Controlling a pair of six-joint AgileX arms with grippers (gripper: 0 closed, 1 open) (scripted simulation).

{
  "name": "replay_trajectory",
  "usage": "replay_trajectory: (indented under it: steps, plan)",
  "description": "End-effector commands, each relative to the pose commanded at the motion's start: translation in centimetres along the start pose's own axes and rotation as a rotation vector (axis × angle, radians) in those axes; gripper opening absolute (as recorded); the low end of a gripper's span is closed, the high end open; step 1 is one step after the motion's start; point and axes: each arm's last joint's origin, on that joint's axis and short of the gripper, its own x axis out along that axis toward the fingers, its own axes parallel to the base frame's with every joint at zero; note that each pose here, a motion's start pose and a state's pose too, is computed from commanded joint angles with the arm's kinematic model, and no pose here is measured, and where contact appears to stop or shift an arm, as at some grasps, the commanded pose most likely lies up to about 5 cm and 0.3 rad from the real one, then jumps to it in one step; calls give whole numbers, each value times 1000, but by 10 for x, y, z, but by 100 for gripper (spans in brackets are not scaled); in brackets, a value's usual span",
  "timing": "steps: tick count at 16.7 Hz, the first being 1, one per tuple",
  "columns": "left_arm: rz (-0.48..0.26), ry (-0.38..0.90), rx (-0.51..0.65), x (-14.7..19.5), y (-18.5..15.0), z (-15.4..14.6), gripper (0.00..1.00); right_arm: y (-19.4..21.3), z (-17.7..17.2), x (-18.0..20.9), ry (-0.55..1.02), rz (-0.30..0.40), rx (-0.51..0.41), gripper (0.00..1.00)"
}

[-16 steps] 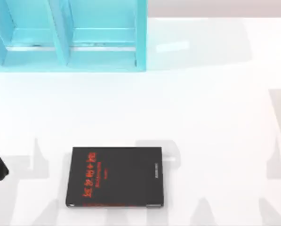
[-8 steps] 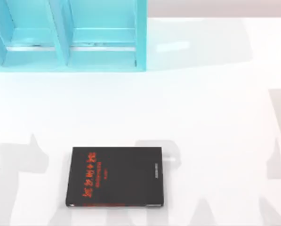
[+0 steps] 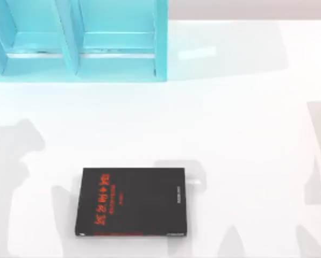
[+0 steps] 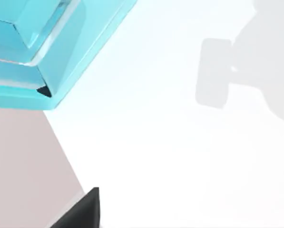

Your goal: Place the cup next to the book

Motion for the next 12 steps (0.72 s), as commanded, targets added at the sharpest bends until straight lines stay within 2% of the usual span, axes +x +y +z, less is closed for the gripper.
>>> replay_trajectory:
  steps: [3,5,7,9,12]
  plan:
    - [-274,162,282,43,34,-4,100,0,0,0,0,0,0,100]
    - [-458,206,425,71,54,-18,100,0,0,0,0,0,0,100]
    - [-612,209,525,90,73,-38,100,0,0,0,0,0,0,100]
    - [-718,188,589,99,92,-61,100,0,0,0,0,0,0,100]
    - [-780,154,641,96,121,-94,100,0,0,0,0,0,0,100]
